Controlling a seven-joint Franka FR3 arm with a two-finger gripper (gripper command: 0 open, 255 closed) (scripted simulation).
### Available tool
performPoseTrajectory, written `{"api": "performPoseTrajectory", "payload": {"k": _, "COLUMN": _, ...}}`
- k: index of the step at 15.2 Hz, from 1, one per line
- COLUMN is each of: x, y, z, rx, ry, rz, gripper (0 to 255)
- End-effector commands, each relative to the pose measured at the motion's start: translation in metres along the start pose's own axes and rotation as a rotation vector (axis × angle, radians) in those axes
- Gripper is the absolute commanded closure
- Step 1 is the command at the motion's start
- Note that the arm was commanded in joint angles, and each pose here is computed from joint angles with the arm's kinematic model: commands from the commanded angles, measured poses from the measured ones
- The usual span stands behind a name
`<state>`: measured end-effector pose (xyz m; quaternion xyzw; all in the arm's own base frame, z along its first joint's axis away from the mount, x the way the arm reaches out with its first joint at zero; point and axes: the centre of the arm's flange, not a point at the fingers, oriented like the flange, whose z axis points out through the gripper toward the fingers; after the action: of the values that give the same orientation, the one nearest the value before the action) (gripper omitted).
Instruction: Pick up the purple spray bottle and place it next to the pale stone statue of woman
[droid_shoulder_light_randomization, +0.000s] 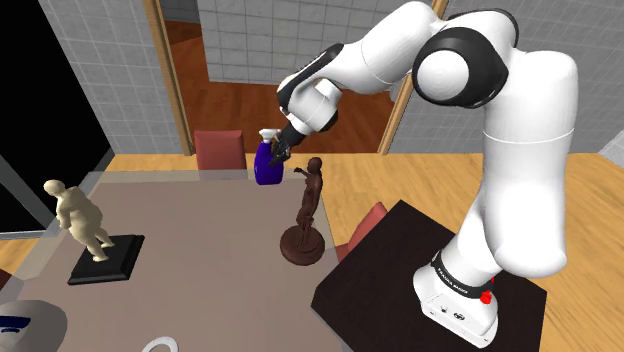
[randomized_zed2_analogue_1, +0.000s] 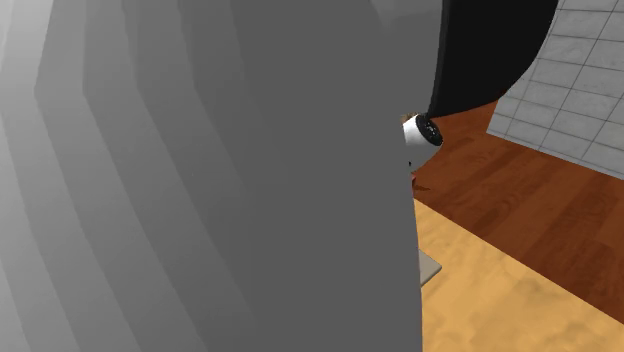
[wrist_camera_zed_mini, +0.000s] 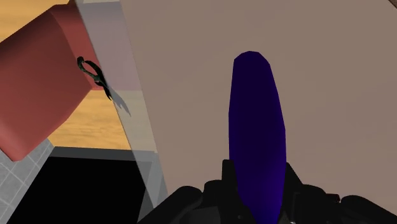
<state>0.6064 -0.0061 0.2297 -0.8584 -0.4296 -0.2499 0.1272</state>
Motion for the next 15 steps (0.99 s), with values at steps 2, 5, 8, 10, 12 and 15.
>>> {"api": "performPoseTrajectory", "payload": {"k": 2, "x": 0.009, "y": 0.000, "z": -0.013, "rx": 0.000, "ry": 0.000, "rz": 0.000, "gripper": 255}}
{"api": "performPoseTrajectory", "payload": {"k": 5, "x": 0.017, "y": 0.000, "z": -0.026, "rx": 0.000, "ry": 0.000, "rz": 0.000, "gripper": 255}}
{"api": "performPoseTrajectory", "payload": {"k": 8, "x": 0.026, "y": 0.000, "z": -0.039, "rx": 0.000, "ry": 0.000, "rz": 0.000, "gripper": 255}}
{"api": "performPoseTrajectory", "payload": {"k": 10, "x": 0.032, "y": 0.000, "z": -0.048, "rx": 0.000, "ry": 0.000, "rz": 0.000, "gripper": 255}}
{"api": "performPoseTrajectory", "payload": {"k": 12, "x": 0.037, "y": 0.000, "z": -0.057, "rx": 0.000, "ry": 0.000, "rz": 0.000, "gripper": 255}}
{"api": "performPoseTrajectory", "payload": {"k": 15, "x": 0.046, "y": 0.000, "z": -0.070, "rx": 0.000, "ry": 0.000, "rz": 0.000, "gripper": 255}}
